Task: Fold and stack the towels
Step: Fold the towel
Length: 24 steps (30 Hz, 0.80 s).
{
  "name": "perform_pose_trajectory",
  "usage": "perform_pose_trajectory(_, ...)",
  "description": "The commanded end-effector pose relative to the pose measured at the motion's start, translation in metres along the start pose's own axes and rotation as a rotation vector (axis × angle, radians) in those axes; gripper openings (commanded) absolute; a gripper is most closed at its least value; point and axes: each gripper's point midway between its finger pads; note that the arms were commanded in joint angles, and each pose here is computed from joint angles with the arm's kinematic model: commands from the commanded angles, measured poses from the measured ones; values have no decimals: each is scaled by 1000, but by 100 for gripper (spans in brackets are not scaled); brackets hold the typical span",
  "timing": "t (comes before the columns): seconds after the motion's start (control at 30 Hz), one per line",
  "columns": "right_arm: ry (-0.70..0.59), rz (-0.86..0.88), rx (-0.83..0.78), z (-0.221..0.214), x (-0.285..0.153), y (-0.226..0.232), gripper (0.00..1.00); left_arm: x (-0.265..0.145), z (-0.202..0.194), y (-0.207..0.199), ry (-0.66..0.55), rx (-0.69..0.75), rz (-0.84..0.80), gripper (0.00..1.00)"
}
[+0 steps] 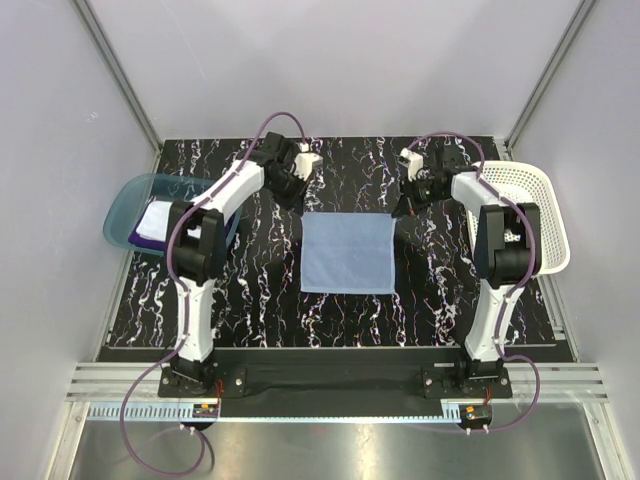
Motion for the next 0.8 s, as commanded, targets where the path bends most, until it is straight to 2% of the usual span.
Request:
perform_pose_trajectory(0.0, -72, -120, -64, 22, -24, -5, 0, -22, 6, 0, -45, 10, 47, 0)
perform_pose_trajectory(0.2, -89, -169, -76, 17, -32, 17, 0, -31, -10, -11, -38, 7, 56, 0)
perform_pose_trajectory(0.27, -52, -205, -66, 5, -28, 22, 0, -37, -9, -18, -63, 8, 54, 0)
perform_pose_trajectory(0.43, -35, -292, -22, -10, -32, 30, 0, -34, -38, -30, -28, -19, 44, 0)
perform_pose_trajectory(0.67, -13, -295, 59, -39, -37, 59, 0, -30, -68, -58, 7, -30, 23, 0)
perform_pose_trajectory(0.77, -47, -277, 106, -41, -44, 74, 0, -31, -80, -71, 16, -24, 14, 0)
Point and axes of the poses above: each gripper's point midway between its finger pads, its own x axis out along the fingers, its own y axis along the line the jaws close on, z = x × y, and after that the axes turned 7 degrees about -x, right-handed
